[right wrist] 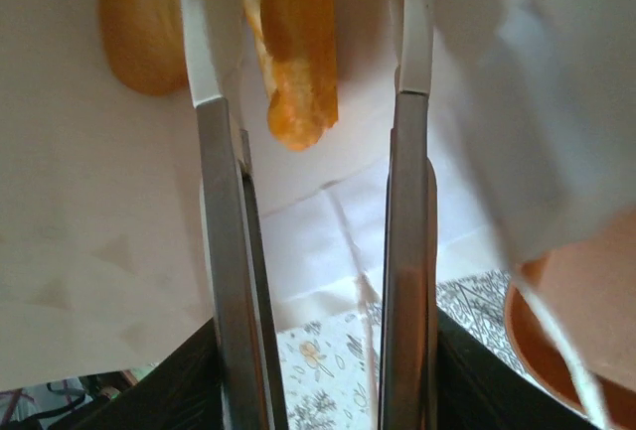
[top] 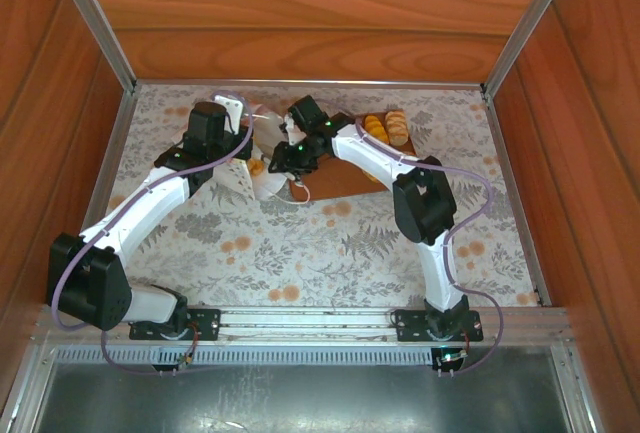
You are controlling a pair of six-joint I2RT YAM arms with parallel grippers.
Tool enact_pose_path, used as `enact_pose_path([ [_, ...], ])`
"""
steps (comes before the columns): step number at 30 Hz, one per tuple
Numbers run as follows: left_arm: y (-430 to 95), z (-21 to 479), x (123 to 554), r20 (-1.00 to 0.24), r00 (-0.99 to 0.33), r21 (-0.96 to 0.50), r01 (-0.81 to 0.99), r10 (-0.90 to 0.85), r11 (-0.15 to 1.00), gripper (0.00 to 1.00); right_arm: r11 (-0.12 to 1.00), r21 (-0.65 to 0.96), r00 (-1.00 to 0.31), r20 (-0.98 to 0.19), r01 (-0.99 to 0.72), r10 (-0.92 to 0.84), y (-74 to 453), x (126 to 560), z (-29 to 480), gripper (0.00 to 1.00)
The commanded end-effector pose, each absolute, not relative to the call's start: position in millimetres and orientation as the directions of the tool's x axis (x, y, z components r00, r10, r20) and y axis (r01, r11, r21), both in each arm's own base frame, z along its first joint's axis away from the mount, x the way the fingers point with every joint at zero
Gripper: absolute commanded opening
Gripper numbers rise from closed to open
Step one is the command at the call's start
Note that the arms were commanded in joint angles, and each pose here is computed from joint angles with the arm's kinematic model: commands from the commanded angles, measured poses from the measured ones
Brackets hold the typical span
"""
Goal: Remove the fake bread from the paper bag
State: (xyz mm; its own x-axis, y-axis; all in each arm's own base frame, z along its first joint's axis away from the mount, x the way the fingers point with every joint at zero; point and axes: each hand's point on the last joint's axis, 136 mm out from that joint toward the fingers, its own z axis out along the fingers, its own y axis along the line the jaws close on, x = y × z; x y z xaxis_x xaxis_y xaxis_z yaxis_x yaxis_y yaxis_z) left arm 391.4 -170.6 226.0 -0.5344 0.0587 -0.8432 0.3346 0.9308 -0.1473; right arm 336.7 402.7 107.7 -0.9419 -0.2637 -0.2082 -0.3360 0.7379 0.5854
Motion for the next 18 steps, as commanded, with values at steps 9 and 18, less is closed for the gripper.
enact_pose_path([
  [9,-174,245,393,-0.866,-0.498,-0.158,0.346,0.038,0.925,0.0,0.678,0.628,-0.924,-0.275,-0.382,-0.266,416,336,141,0.35],
  [18,-168,241,399,-0.865,-0.501,-0.156,0.304,0.018,0.94,0.0,0.623,0.675,-0.917,-0.33,-0.396,-0.224,404,316,176,0.25],
])
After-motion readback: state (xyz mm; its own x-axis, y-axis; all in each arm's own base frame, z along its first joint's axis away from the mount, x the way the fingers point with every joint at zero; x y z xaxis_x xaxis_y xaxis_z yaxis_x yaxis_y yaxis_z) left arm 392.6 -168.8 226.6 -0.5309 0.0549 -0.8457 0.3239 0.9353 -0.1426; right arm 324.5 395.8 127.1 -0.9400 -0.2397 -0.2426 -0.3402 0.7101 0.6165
